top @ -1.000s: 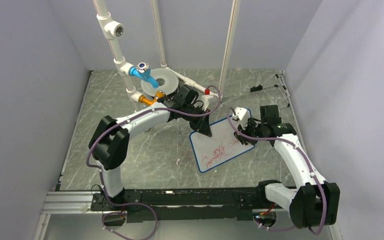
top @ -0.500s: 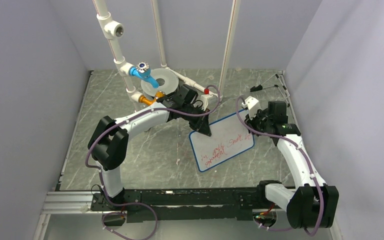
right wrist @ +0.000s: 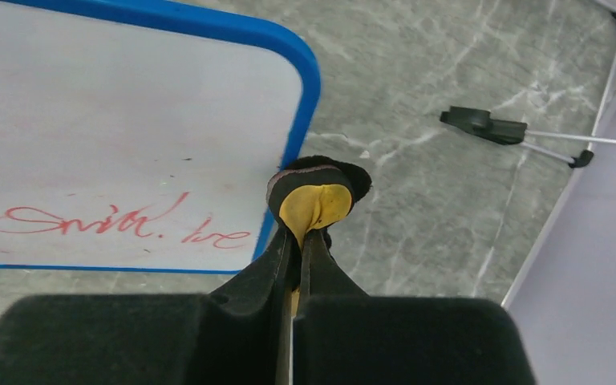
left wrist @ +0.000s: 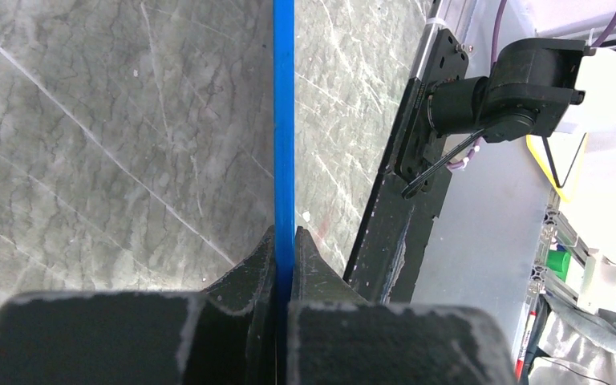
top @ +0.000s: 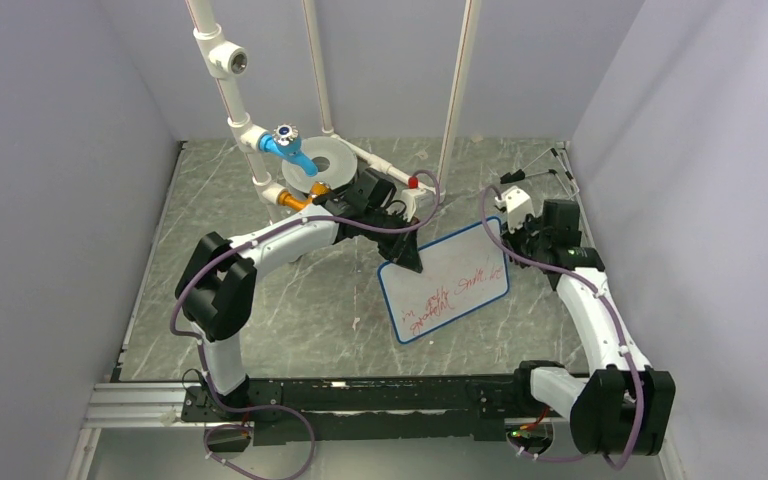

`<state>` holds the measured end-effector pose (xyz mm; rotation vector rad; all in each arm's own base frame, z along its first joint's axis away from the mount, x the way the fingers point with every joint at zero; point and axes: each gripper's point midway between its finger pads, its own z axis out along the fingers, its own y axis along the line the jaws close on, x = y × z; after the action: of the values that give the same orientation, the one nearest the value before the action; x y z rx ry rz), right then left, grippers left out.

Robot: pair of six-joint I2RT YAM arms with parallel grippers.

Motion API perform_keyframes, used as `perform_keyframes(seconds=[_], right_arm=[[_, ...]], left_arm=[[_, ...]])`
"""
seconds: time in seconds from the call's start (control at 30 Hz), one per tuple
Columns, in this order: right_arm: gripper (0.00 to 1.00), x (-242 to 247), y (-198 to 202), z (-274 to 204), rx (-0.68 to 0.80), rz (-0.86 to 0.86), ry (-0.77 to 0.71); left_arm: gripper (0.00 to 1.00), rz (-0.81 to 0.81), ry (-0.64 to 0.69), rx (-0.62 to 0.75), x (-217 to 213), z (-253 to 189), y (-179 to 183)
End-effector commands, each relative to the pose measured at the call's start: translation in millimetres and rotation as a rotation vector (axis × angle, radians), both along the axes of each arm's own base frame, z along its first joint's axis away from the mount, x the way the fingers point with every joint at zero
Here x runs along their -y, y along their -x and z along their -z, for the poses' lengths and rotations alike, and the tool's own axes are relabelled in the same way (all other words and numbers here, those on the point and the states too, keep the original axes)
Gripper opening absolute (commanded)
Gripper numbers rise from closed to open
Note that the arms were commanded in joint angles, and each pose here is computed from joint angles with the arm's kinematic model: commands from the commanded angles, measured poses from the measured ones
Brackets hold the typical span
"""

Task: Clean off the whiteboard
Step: Erase the whiteboard at the center of the board.

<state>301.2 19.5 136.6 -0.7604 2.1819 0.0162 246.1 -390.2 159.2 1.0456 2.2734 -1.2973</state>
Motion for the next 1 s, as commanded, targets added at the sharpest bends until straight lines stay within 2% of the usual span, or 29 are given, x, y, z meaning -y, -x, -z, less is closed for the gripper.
perform_keyframes(seconds=[0.0,0.13,0.37,0.43,0.5,0.6,0.67,0.77,0.97], right_arm=[[0.00,8.7,-1.0,4.0,-0.007,-0.005,0.045],[0.00,-23.2,33.2,27.7,-0.137,-0.253,-0.002],[0.00,-65.7,61.2,38.7,-0.191,-0.490,-0.004],[0.00,-63.9,54.3,38.2,-0.184,-0.452,-0.001],[0.00,-49.5,33.4,33.3,-0.156,-0.291,0.016],[0.00,-6.2,-5.6,6.8,-0.009,-0.013,0.039],[0.00,5.6,-9.8,-4.3,0.045,0.052,0.038],[0.00,1.8,-1.8,6.2,0.012,0.002,0.044],[0.00,-43.1,33.2,24.6,-0.110,-0.304,0.004]], left_arm=[[0.00,0.067,0.137,0.092,8.9,-47.8,5.3],[0.00,0.063,0.147,0.098,9.1,-50.7,3.1],[0.00,0.062,0.148,0.099,8.9,-51.1,2.3],[0.00,0.062,0.147,0.100,8.7,-50.9,2.4],[0.00,0.063,0.147,0.098,8.8,-50.5,2.6],[0.00,0.064,0.148,0.099,8.6,-50.4,2.9],[0.00,0.065,0.149,0.095,9.0,-50.0,3.6],[0.00,0.067,0.150,0.093,9.6,-50.2,3.1],[0.00,0.064,0.151,0.102,9.3,-52.3,2.1]])
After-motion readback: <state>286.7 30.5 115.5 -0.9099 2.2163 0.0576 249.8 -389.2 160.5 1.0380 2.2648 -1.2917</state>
